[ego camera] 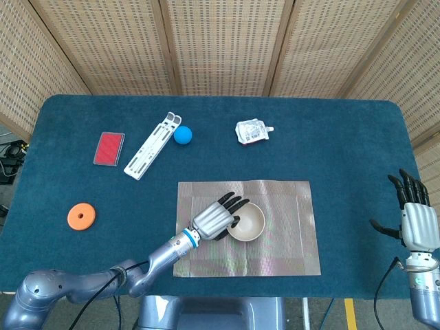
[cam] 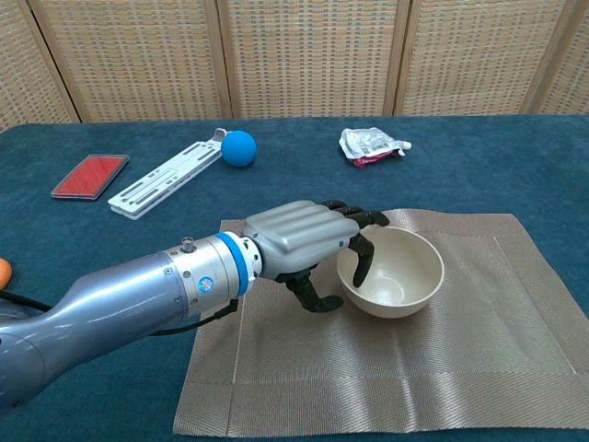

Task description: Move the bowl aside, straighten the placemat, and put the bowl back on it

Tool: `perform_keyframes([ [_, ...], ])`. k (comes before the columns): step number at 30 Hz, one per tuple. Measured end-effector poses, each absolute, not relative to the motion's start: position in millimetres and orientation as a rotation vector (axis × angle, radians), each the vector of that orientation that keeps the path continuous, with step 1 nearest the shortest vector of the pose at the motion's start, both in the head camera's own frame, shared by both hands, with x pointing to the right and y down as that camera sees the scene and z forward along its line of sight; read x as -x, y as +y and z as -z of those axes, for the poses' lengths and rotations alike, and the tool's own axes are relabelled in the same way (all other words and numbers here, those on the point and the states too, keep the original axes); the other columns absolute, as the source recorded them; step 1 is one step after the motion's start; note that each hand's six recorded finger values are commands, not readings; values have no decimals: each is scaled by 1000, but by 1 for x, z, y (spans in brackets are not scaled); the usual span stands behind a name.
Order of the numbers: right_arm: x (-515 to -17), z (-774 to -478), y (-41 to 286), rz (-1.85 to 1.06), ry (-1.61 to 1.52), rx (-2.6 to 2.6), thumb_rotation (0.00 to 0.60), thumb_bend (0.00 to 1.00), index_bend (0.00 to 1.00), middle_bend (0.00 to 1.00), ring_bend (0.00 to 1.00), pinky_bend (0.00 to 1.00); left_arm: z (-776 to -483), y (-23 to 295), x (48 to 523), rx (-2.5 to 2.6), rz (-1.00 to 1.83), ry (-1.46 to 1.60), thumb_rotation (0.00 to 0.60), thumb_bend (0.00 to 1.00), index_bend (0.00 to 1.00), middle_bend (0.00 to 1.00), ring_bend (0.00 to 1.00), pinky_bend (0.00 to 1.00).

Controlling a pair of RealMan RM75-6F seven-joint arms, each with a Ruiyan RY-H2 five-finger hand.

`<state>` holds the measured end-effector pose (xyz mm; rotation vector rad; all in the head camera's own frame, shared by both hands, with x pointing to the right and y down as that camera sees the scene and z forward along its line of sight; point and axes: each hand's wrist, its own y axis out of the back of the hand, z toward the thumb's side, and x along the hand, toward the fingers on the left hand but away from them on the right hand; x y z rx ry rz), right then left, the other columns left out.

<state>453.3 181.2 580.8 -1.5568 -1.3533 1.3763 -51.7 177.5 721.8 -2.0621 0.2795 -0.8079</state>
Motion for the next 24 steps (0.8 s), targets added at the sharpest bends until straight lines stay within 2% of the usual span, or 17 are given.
perform_keyframes([
  [5,-453,-579,181,-1369,-1355,1553,600,227,145,0,0,0,-718,173,60,2059,821,294,600,206,139,0,0,0],
  [14,-447,-576,183,-1347,-1344,1563,600,227,145,0,0,0,-687,144,115,1973,867,468,600,201,113,0,0,0],
  [20,-439,-575,187,-1336,-1307,1582,600,226,133,0,0,0,-664,131,194,1856,983,609,600,200,106,0,0,0],
  [24,-428,-578,192,-1336,-1246,1609,600,226,129,0,0,0,-644,140,274,1731,1121,720,600,199,97,0,0,0],
])
